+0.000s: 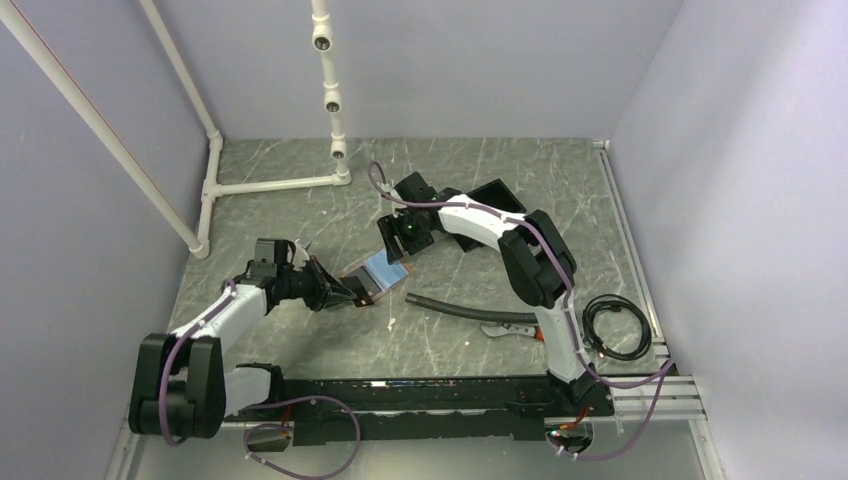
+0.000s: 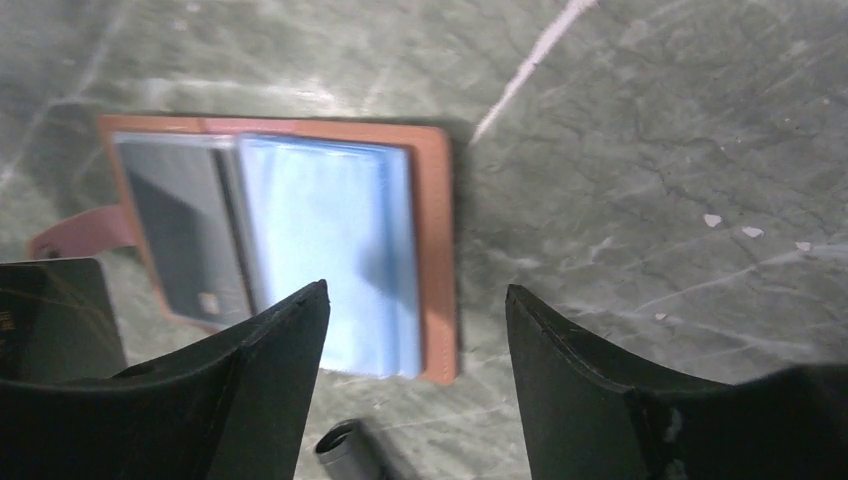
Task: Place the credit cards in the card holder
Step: Insert the credit card into the card holder.
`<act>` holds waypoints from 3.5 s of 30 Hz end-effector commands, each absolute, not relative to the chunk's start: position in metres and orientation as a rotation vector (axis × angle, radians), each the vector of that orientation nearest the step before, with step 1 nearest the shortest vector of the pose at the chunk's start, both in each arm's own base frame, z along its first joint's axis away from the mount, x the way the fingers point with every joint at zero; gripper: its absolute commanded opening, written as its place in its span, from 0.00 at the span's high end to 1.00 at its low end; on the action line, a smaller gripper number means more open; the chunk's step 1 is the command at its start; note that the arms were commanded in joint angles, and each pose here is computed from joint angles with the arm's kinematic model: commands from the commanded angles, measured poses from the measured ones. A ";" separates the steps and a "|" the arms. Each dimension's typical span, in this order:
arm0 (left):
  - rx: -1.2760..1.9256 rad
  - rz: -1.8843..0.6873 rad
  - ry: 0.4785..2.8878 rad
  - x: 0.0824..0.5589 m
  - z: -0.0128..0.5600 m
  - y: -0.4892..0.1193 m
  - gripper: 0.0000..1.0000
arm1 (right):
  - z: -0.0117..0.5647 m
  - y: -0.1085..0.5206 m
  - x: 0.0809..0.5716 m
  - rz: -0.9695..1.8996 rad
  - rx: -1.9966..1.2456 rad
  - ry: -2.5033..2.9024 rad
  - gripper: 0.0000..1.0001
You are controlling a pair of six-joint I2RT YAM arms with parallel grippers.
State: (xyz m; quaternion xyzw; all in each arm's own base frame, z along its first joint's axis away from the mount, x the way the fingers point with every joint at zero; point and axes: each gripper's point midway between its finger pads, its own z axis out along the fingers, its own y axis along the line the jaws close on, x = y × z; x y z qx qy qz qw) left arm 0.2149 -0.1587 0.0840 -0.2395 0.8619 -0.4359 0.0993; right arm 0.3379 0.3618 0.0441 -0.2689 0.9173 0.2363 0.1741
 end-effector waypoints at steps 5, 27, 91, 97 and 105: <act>-0.498 -1.350 2.493 0.243 0.075 -0.165 1.00 | 0.008 0.365 0.335 0.716 -0.801 2.633 0.51; -0.549 -1.384 2.457 0.239 0.057 -0.167 1.00 | -0.028 0.347 0.308 0.675 -0.753 2.747 0.98; -0.573 -1.497 2.450 0.202 0.051 -0.171 1.00 | -0.057 0.337 0.275 0.296 -0.907 2.736 0.77; -0.607 -1.547 2.460 0.203 0.044 -0.175 1.00 | -0.056 0.337 0.275 0.295 -0.910 2.738 0.77; -0.645 -1.559 2.479 0.203 0.036 -0.175 1.00 | -0.057 0.336 0.273 0.301 -0.918 2.742 0.77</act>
